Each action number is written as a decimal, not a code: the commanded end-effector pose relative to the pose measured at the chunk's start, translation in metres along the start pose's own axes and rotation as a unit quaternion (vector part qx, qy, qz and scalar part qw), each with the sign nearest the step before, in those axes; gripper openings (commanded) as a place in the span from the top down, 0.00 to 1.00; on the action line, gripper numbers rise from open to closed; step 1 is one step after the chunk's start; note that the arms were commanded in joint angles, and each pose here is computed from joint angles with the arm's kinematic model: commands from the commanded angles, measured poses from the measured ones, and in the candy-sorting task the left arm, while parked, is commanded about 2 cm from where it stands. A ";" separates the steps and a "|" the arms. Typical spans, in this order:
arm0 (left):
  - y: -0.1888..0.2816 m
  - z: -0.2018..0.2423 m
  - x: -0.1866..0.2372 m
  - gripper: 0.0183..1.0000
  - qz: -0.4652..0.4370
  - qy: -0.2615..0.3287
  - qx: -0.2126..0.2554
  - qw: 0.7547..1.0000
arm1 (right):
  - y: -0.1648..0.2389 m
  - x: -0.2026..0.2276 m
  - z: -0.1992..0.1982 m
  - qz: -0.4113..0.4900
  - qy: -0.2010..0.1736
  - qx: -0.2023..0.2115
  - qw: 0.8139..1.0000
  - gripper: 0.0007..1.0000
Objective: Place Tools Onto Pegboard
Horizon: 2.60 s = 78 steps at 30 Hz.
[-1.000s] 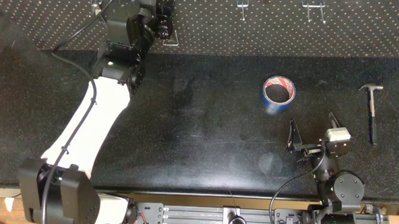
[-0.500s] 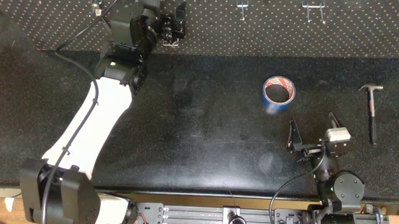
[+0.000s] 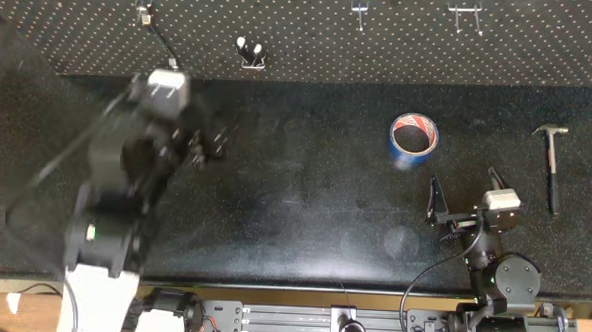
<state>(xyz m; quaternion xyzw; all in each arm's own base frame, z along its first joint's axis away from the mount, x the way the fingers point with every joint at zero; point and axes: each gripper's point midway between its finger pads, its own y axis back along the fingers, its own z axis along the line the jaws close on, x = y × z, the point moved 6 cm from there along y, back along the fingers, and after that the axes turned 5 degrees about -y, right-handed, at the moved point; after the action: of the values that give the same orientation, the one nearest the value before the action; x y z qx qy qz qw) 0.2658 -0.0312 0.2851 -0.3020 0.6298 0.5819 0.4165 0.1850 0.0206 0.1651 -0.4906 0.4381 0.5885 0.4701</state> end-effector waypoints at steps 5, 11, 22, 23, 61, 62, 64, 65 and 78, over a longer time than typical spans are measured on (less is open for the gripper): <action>0.023 0.018 0.090 0.00 -0.219 -0.003 -0.048 0.975 | 0.000 0.001 0.002 0.001 -0.004 -0.005 1.000 0.03; 0.030 0.021 0.104 0.00 -0.261 -0.004 -0.080 0.962 | 0.000 0.001 0.002 0.001 -0.004 -0.005 1.000 0.02; 0.014 0.012 0.148 0.00 -0.215 0.000 -0.061 0.975 | 0.000 0.001 0.002 0.002 -0.004 -0.005 1.000 0.02; 0.014 0.013 0.149 0.00 -0.211 0.000 -0.062 0.975 | 0.000 0.001 0.002 0.001 -0.004 -0.005 1.000 0.02; 0.014 0.013 0.149 0.00 -0.211 0.001 -0.066 0.975 | -0.124 -0.070 0.064 0.460 -0.089 -0.068 0.881 0.02; 0.014 0.013 0.149 0.00 -0.211 0.001 -0.066 0.975 | -0.138 -0.056 0.064 0.488 -0.092 -0.063 0.865 0.02; 0.014 0.013 0.149 0.00 -0.211 0.001 -0.066 0.975 | -0.153 -0.035 0.066 0.527 -0.093 -0.058 0.843 0.02; 0.014 0.013 0.149 0.00 -0.211 0.001 -0.066 0.975 | -0.158 -0.026 0.066 0.540 -0.093 -0.056 0.835 0.02; 0.014 0.013 0.149 0.00 -0.211 0.001 -0.066 0.975 | -0.174 0.040 0.058 0.607 -0.066 0.018 0.792 0.00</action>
<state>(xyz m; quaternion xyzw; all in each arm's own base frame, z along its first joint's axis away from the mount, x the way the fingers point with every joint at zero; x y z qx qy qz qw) 0.1864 -0.0010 0.1626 -0.4557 0.5156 0.5170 0.5091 0.3379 0.1033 0.1277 -0.0662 0.6093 0.7882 0.0558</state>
